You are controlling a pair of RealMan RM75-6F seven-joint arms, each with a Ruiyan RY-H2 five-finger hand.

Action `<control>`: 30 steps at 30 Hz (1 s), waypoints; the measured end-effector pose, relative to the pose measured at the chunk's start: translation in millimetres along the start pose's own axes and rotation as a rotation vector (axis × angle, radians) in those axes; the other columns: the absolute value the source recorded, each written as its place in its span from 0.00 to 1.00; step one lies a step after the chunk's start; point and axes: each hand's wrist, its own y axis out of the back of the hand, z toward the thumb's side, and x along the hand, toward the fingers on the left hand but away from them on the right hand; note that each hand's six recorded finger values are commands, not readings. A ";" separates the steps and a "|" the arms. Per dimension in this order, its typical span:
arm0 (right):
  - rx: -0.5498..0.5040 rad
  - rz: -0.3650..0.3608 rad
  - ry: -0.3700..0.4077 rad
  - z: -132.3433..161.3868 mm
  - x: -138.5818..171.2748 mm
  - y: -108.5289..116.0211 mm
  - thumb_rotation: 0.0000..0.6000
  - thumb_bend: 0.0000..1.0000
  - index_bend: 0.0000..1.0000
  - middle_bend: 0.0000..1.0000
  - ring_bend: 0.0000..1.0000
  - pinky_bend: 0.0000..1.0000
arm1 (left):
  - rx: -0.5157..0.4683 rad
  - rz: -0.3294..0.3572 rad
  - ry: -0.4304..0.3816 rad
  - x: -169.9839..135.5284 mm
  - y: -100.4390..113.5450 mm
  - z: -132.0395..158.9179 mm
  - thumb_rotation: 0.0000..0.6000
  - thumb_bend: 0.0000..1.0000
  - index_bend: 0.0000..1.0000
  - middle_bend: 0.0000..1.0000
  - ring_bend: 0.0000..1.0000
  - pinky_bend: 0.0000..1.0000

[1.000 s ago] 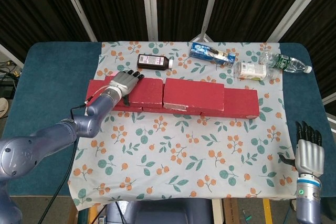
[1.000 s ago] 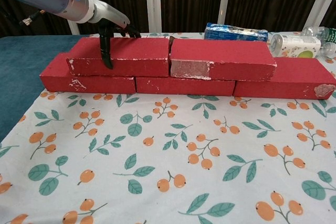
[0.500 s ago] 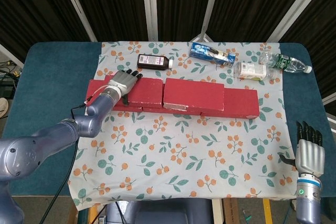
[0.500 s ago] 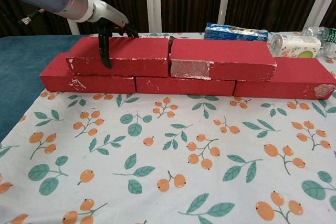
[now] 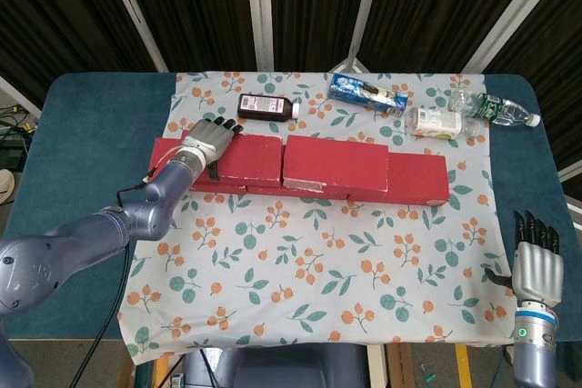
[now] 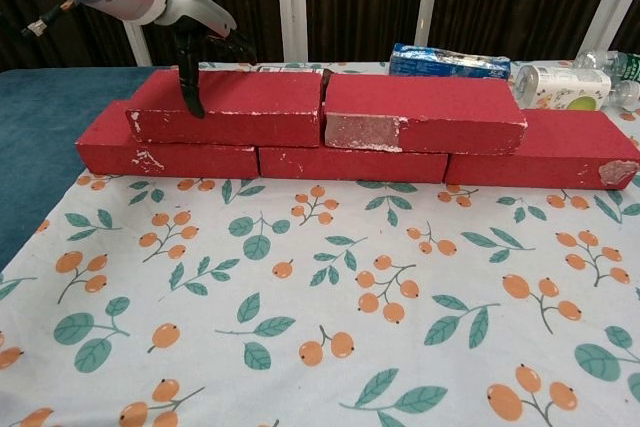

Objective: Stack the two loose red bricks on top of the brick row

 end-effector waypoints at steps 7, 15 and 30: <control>-0.006 -0.003 0.001 0.2 0.7 1.1 1.00 0.15 0.00 0.00 0.00 0.00 | -0.014 0.040 0.041 -20.1 19.4 -16.2 1.00 0.00 0.00 0.02 0.00 0.11; -0.015 -0.010 0.008 1.8 1.7 2.5 1.00 0.15 0.00 0.00 0.00 0.00 | -0.041 0.081 0.130 -58.8 25.2 -63.7 1.00 0.00 0.12 0.06 0.00 0.10; -0.023 -0.019 0.007 4.1 3.3 2.5 1.00 0.15 0.00 0.00 0.00 0.00 | -0.097 0.030 0.169 -80.6 -25.3 -118.5 1.00 0.00 0.23 0.10 0.00 0.09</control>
